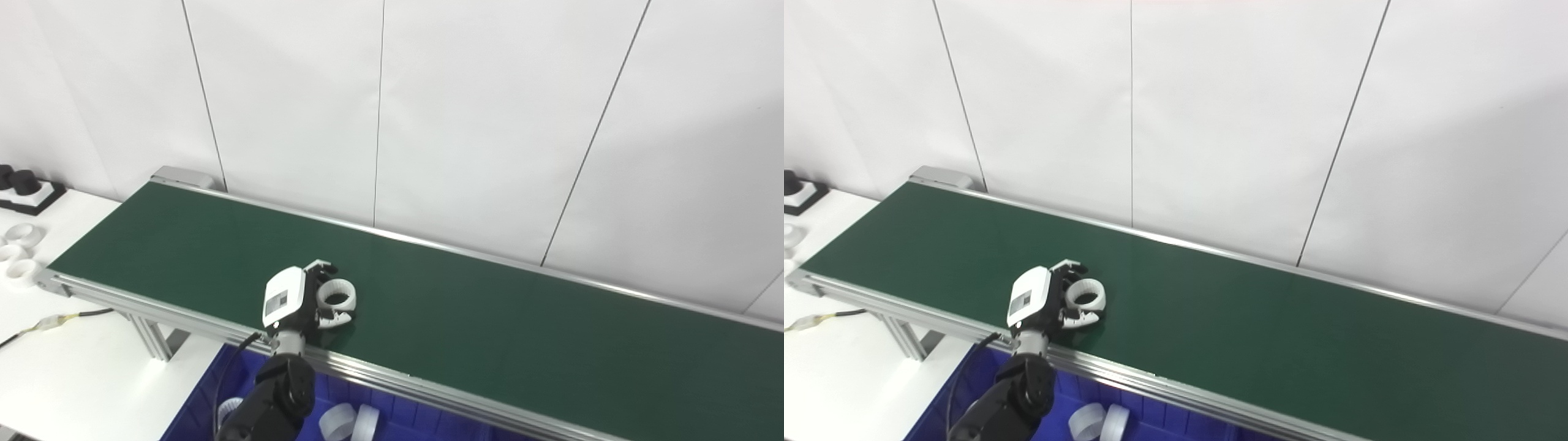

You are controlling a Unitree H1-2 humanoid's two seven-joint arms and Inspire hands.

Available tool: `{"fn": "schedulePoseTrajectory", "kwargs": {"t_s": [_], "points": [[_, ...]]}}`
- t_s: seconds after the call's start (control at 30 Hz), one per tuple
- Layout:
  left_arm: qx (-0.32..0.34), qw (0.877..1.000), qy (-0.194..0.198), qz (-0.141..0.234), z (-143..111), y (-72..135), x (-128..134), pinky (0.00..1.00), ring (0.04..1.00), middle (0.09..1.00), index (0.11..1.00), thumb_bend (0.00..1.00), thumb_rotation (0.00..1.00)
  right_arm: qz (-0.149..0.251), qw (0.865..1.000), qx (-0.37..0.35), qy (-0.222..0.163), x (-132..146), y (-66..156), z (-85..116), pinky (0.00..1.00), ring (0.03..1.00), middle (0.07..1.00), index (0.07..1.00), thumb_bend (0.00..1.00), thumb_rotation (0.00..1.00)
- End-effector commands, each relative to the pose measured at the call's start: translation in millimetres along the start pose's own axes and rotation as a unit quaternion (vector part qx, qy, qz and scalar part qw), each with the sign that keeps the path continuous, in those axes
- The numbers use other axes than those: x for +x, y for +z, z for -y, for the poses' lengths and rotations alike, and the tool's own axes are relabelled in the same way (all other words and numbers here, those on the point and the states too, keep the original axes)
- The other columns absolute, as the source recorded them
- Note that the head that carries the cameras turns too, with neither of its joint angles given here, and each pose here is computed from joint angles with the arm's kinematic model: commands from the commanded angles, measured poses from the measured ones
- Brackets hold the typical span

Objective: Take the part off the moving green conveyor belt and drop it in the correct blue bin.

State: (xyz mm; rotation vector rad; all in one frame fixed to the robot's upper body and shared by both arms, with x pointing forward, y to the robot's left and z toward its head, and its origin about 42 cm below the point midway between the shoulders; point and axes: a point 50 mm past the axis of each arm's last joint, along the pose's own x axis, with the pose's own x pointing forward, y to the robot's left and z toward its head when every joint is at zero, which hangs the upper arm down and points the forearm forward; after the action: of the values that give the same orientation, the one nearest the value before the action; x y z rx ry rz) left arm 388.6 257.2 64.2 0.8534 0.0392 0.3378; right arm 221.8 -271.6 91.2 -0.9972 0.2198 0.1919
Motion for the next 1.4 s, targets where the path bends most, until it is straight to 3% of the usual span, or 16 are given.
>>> {"fn": "schedulePoseTrajectory", "kwargs": {"t_s": [0.0,0.2,0.37,0.57,0.7,0.87,1.03,1.1,1.37], "points": [[-0.04,0.999,0.002,0.03,-10,18,16,0.47,0.438,0.525,0.638,0.49,0.0,0.015,1.0,-0.005,-0.024,-1,6,12,0.62,0.681,0.697,0.817,0.75,0.19],[-0.054,0.996,-0.062,0.035,-11,28,16,0.31,0.379,0.475,0.543,0.49,0.0,0.015,1.0,-0.005,-0.026,-1,6,12,0.64,0.682,0.696,0.817,0.75,0.19],[-0.061,0.993,-0.093,0.033,-11,32,13,0.3,0.378,0.469,0.53,0.49,0.0,0.014,1.0,0.0,-0.028,-1,6,11,0.64,0.683,0.699,0.815,0.75,0.17],[-0.103,0.991,-0.053,0.07,-20,41,-13,0.24,0.347,0.46,0.532,0.49,0.0,0.013,0.999,0.003,-0.03,-5,8,11,0.63,0.679,0.696,0.816,0.74,0.19],[-0.145,0.981,-0.011,0.129,-34,54,-41,0.22,0.343,0.452,0.527,0.49,0.0,0.017,0.999,0.005,-0.034,-7,11,12,0.63,0.681,0.695,0.815,0.74,0.2],[-0.174,0.97,0.012,0.171,-48,64,-74,0.22,0.348,0.446,0.523,0.49,0.0,0.022,0.999,0.007,-0.038,-10,14,14,0.62,0.672,0.693,0.813,0.74,0.21],[-0.188,0.963,0.016,0.195,-52,58,-98,0.23,0.352,0.455,0.526,0.49,0.0,0.029,0.999,0.004,-0.042,-12,21,17,0.62,0.668,0.692,0.812,0.74,0.2],[-0.188,0.961,0.016,0.2,-53,55,-103,0.19,0.344,0.445,0.523,0.49,0.0,0.03,0.999,0.001,-0.043,-13,23,19,0.61,0.661,0.689,0.812,0.74,0.19],[-0.162,0.966,-0.031,0.197,-59,29,-116,0.18,0.34,0.44,0.522,0.49,0.0,0.041,0.998,-0.002,-0.049,-12,32,24,0.62,0.658,0.686,0.815,0.73,0.28]]}}
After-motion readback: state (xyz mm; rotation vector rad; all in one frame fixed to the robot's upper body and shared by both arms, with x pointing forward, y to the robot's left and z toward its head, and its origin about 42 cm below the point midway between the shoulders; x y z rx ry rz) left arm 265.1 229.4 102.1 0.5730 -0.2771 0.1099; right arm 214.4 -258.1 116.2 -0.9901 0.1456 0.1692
